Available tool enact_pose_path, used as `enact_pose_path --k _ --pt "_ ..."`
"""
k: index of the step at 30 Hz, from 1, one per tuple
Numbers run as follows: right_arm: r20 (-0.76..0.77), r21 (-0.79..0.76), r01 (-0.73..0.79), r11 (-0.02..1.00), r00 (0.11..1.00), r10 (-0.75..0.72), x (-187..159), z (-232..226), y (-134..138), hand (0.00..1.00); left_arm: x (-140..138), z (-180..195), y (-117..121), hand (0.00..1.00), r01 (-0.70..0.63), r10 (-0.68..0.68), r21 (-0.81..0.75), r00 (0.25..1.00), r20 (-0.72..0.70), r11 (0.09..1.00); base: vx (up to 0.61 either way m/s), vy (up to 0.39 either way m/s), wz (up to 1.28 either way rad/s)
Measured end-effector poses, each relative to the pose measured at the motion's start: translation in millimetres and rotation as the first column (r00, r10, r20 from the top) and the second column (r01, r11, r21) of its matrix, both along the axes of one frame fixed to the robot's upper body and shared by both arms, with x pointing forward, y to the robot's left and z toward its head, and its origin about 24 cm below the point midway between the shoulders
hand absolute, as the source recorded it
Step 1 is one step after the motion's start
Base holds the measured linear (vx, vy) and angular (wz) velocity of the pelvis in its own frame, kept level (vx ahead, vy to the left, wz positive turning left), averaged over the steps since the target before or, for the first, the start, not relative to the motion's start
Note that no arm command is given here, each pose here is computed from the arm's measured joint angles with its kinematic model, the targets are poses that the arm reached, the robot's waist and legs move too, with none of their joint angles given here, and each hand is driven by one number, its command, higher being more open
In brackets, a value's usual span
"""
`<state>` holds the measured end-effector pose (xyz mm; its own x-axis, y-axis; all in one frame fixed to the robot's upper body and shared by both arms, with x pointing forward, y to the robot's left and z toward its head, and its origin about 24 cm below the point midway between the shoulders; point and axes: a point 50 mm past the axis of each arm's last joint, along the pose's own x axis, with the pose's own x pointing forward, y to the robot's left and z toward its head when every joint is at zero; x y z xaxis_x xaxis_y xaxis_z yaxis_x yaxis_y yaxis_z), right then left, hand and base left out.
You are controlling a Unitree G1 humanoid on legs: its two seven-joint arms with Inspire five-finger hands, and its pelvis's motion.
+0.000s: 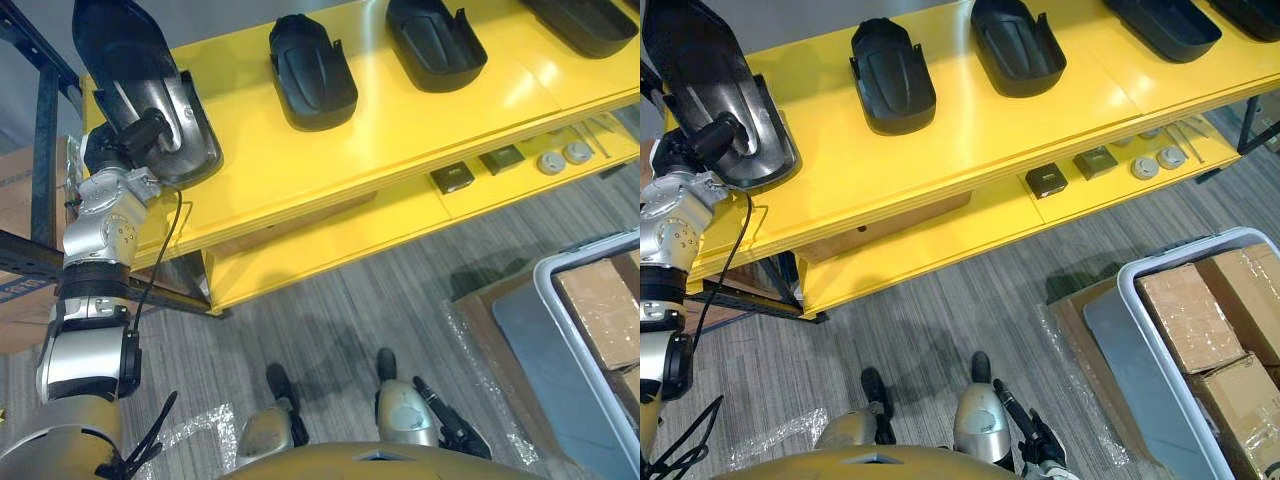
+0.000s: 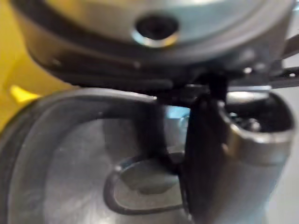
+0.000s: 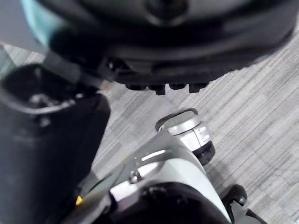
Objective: Walk over and take three plastic housings, then place them on the shelf
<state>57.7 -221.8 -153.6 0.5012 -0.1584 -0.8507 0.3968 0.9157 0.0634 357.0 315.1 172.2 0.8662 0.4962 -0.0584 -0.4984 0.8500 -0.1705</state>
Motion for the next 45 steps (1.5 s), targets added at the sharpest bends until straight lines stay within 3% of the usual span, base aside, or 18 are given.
enact_pose_path --k 12,13,24,45 --pt "0.027 0.010 0.016 1.000 1.000 -0.017 11 1 3 1.00 3 20 2 0.00 0.020 -0.020 0.026 1.000 0.021 0.999 0.00 0.004 0.02" --pt "0.029 0.011 0.014 1.000 0.999 -0.015 12 1 3 1.00 3 20 2 1.00 0.020 -0.021 0.027 1.000 0.021 0.999 0.00 0.000 0.00" --pt "0.036 0.020 0.024 1.000 0.999 -0.024 14 1 4 1.00 7 28 1 1.00 0.019 -0.016 0.163 1.000 -0.021 0.986 0.00 0.000 -0.03" --pt "0.034 0.021 0.025 0.999 0.999 -0.026 14 1 4 1.00 10 33 0 1.00 0.018 -0.009 0.214 0.999 -0.039 0.977 0.00 0.000 -0.01"
